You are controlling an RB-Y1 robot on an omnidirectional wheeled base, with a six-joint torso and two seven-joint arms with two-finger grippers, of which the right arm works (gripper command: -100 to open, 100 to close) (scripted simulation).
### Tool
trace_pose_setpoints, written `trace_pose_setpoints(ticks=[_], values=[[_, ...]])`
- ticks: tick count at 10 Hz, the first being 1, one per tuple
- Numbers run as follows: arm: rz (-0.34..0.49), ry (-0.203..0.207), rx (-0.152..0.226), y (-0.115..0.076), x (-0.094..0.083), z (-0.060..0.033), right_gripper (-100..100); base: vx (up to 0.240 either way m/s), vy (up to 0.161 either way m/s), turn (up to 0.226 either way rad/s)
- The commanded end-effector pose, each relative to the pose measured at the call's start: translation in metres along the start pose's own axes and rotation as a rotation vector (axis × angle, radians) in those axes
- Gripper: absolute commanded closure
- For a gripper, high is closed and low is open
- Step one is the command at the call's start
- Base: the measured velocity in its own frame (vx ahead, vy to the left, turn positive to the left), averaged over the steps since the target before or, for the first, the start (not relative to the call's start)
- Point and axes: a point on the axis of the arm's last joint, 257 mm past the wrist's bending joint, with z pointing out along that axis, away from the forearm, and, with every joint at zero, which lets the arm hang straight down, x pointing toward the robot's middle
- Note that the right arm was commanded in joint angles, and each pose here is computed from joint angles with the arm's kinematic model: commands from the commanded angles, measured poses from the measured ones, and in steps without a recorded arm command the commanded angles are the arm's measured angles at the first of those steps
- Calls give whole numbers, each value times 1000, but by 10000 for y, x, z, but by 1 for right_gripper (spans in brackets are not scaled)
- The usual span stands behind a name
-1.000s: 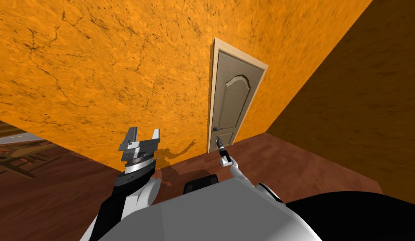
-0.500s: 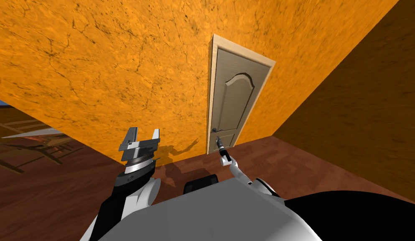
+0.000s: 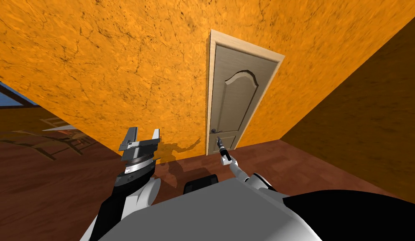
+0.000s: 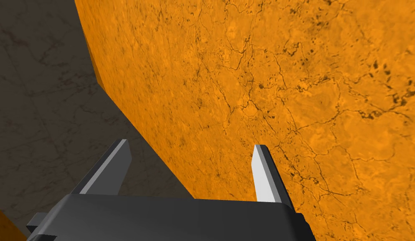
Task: Pull the door open
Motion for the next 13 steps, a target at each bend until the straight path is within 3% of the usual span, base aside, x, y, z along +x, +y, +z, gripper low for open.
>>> trace_pose_setpoints(ticks=[1,4,5,7,8,9,12,13], values=[[-3,-5,11,-42,-37,12,-100,3,-139,97],[-7,-10,21,-82,-76,27,-100,-11,-124,86],[-4,-36,25,-122,-321,-46,-100,68,82,189],[-4,-46,26,-133,-410,-75,-100,146,96,91],[-2,-79,29,-166,-726,-184,-100,167,84,229],[-2,-91,30,-174,-840,-226,-100,171,83,209],[-3,-158,31,-181,-1484,-481,-100,187,36,225],[-3,-166,30,-177,-1565,-515,-100,160,-3,107]])
